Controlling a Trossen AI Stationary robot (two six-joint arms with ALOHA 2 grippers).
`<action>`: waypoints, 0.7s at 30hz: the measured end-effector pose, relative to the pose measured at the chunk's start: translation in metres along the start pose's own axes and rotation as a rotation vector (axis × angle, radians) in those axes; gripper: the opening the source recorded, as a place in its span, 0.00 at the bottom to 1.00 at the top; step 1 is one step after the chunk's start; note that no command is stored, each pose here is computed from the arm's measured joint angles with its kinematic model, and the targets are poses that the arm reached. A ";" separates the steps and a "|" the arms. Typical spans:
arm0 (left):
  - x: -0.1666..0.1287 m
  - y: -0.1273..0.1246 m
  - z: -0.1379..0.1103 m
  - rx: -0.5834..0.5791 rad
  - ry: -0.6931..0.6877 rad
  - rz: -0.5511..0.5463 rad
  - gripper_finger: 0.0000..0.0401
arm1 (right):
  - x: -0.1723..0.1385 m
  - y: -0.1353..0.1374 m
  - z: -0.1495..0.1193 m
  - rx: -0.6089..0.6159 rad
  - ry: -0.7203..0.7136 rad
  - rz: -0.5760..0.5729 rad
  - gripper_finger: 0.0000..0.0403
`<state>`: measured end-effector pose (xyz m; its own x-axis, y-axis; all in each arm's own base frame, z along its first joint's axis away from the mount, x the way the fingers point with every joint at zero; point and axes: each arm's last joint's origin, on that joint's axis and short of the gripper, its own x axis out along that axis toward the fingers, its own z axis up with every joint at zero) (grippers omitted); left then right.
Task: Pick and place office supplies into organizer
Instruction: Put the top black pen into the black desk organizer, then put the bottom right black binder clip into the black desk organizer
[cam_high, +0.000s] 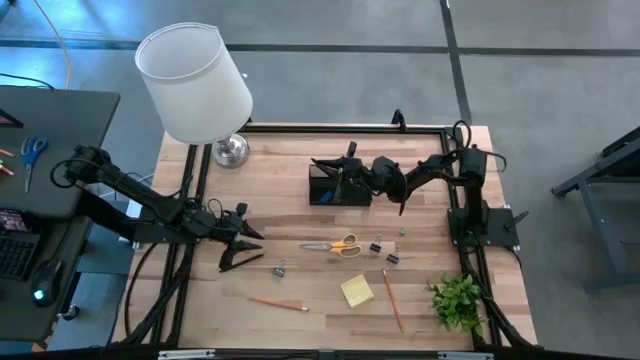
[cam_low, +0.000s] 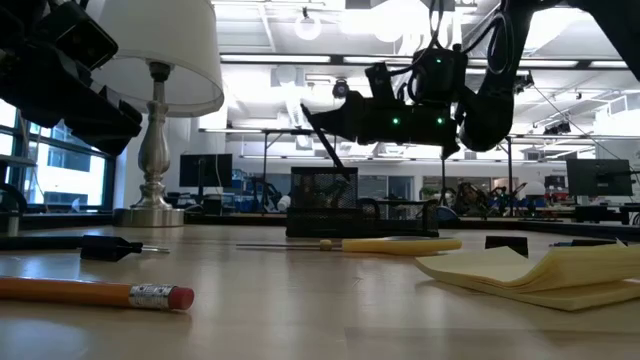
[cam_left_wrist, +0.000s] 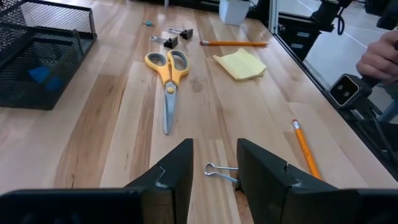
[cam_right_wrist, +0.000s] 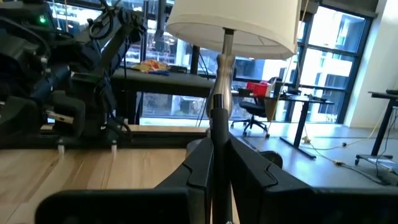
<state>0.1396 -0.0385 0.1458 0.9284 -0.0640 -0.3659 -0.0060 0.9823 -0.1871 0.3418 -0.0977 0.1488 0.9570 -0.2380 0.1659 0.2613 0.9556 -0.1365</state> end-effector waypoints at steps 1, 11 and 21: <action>0.000 0.000 0.000 0.000 0.000 0.000 0.28 | 0.000 0.000 0.000 -0.002 -0.001 0.000 0.08; 0.000 0.000 -0.001 0.000 0.013 0.004 0.28 | 0.000 0.000 -0.003 -0.003 0.028 0.004 0.18; 0.000 0.000 -0.001 0.002 0.014 0.005 0.28 | 0.000 0.001 -0.005 0.001 0.052 0.000 0.28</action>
<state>0.1391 -0.0384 0.1445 0.9232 -0.0619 -0.3792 -0.0096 0.9829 -0.1839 0.3427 -0.0971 0.1438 0.9623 -0.2467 0.1146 0.2612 0.9557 -0.1358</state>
